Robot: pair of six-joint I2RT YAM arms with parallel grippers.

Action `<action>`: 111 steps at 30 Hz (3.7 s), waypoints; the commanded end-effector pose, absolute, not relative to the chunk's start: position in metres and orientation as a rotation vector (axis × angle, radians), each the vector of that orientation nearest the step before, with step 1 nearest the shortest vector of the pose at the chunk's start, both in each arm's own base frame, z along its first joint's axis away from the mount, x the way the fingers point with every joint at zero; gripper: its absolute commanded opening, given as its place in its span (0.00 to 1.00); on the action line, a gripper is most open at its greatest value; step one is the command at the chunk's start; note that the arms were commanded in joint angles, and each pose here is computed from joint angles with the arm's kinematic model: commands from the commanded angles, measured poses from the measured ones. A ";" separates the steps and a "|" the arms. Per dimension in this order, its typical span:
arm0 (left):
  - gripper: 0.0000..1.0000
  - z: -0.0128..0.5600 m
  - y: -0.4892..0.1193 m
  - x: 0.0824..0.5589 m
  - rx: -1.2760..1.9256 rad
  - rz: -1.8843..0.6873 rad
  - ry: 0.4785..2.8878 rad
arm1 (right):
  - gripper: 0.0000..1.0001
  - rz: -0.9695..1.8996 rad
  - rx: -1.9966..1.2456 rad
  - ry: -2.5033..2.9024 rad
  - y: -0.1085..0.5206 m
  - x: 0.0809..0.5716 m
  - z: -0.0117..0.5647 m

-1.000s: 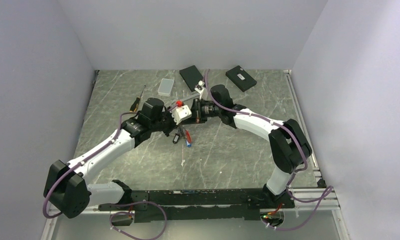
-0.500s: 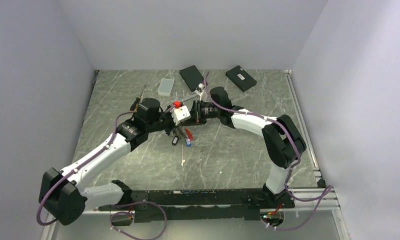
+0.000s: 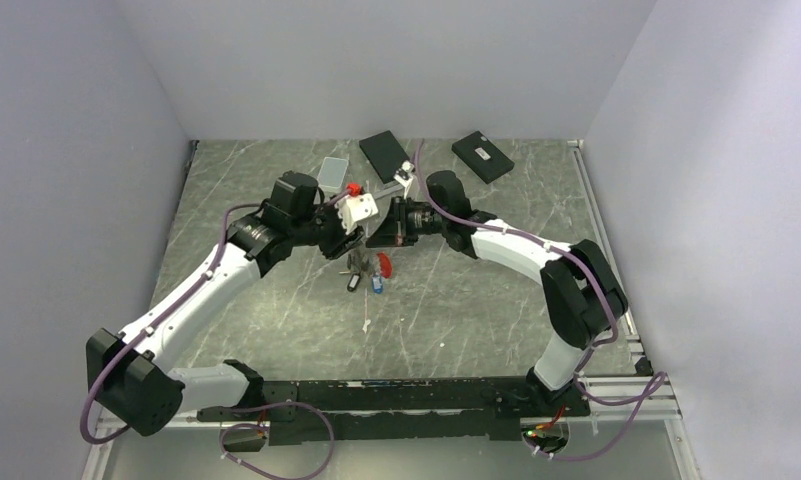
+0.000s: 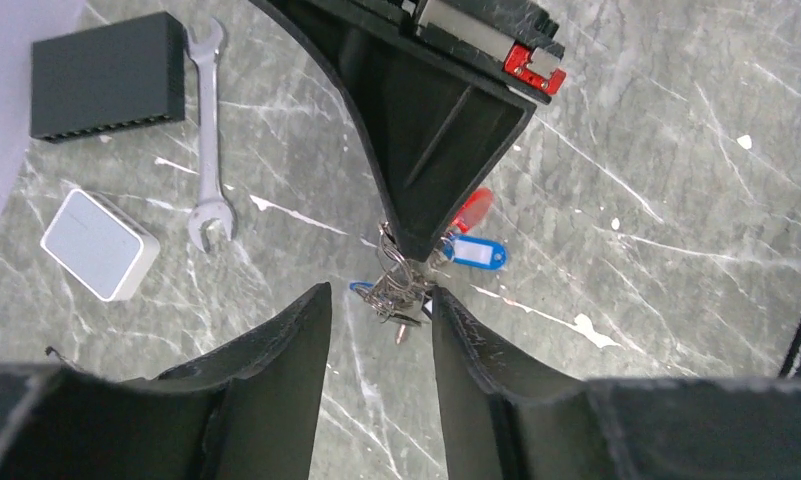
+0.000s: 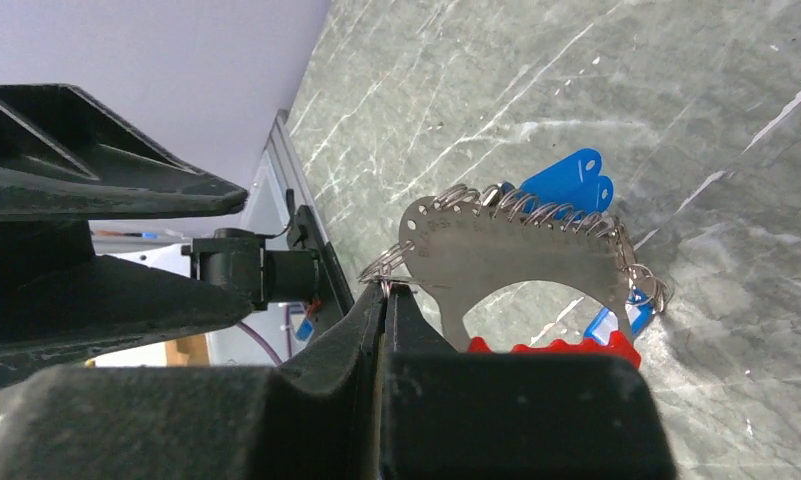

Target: Remove the keys from the keyring

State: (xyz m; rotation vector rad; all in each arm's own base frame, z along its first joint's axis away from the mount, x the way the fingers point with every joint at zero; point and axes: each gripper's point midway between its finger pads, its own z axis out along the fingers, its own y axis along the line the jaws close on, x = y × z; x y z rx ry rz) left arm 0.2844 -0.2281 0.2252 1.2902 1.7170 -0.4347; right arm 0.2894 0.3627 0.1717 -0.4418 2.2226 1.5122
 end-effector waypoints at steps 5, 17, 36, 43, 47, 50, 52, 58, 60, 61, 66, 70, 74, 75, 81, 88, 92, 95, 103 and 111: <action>0.48 0.213 -0.230 0.278 1.351 -0.461 1.810 | 0.00 1.404 -0.536 2.126 0.369 0.287 0.201; 0.52 0.185 -0.239 0.288 1.366 -0.330 1.846 | 0.00 1.377 -0.506 2.138 0.370 0.290 0.203; 0.12 0.183 -0.231 0.305 1.396 -0.186 1.809 | 0.00 1.377 -0.546 2.139 0.376 0.285 0.202; 0.21 0.178 -0.235 0.309 1.437 -0.174 1.810 | 0.00 1.375 -0.555 2.134 0.376 0.283 0.204; 0.28 0.177 -0.233 0.302 1.461 -0.186 1.817 | 0.00 1.372 -0.552 2.141 0.376 0.284 0.202; 0.30 0.191 -0.228 0.297 1.441 -0.186 1.758 | 0.00 1.375 -0.544 2.144 0.375 0.284 0.202; 0.34 0.200 -0.227 0.291 1.433 -0.199 1.704 | 0.00 1.383 -0.534 2.150 0.376 0.285 0.201; 0.42 0.201 -0.227 0.276 1.467 -0.248 1.663 | 0.00 1.412 -0.518 2.149 0.379 0.285 0.202; 0.43 0.196 -0.229 0.274 1.482 -0.262 1.683 | 0.00 1.417 -0.515 2.149 0.379 0.285 0.203; 0.44 0.194 -0.230 0.274 1.487 -0.263 1.693 | 0.00 1.418 -0.516 2.149 0.379 0.285 0.203; 0.46 0.182 -0.235 0.277 1.501 -0.246 1.732 | 0.00 1.425 -0.518 2.144 0.380 0.284 0.207; 0.48 0.174 -0.234 0.283 1.503 -0.199 1.753 | 0.00 1.431 -0.518 2.146 0.381 0.284 0.209; 0.45 0.171 -0.232 0.296 1.480 -0.134 1.767 | 0.00 1.440 -0.525 2.145 0.381 0.282 0.209; 0.43 0.172 -0.231 0.298 1.477 -0.121 1.764 | 0.00 1.436 -0.528 2.146 0.381 0.282 0.209; 0.26 0.182 -0.236 0.300 1.499 -0.127 1.704 | 0.00 1.411 -0.552 2.150 0.380 0.281 0.207; 0.00 0.193 -0.239 0.289 1.505 -0.236 1.664 | 0.00 1.397 -0.558 2.163 0.379 0.280 0.202; 0.00 0.198 -0.237 0.291 1.461 -0.262 1.672 | 0.00 1.394 -0.561 2.163 0.378 0.280 0.201; 0.00 0.203 -0.237 0.286 1.447 -0.289 1.640 | 0.00 1.388 -0.561 2.167 0.378 0.282 0.198; 0.00 0.220 -0.247 0.273 1.429 -0.355 1.476 | 0.00 1.488 -0.570 2.181 0.384 0.279 0.190; 0.00 0.225 -0.252 0.270 1.437 -0.344 1.353 | 0.00 1.527 -0.571 2.196 0.387 0.277 0.185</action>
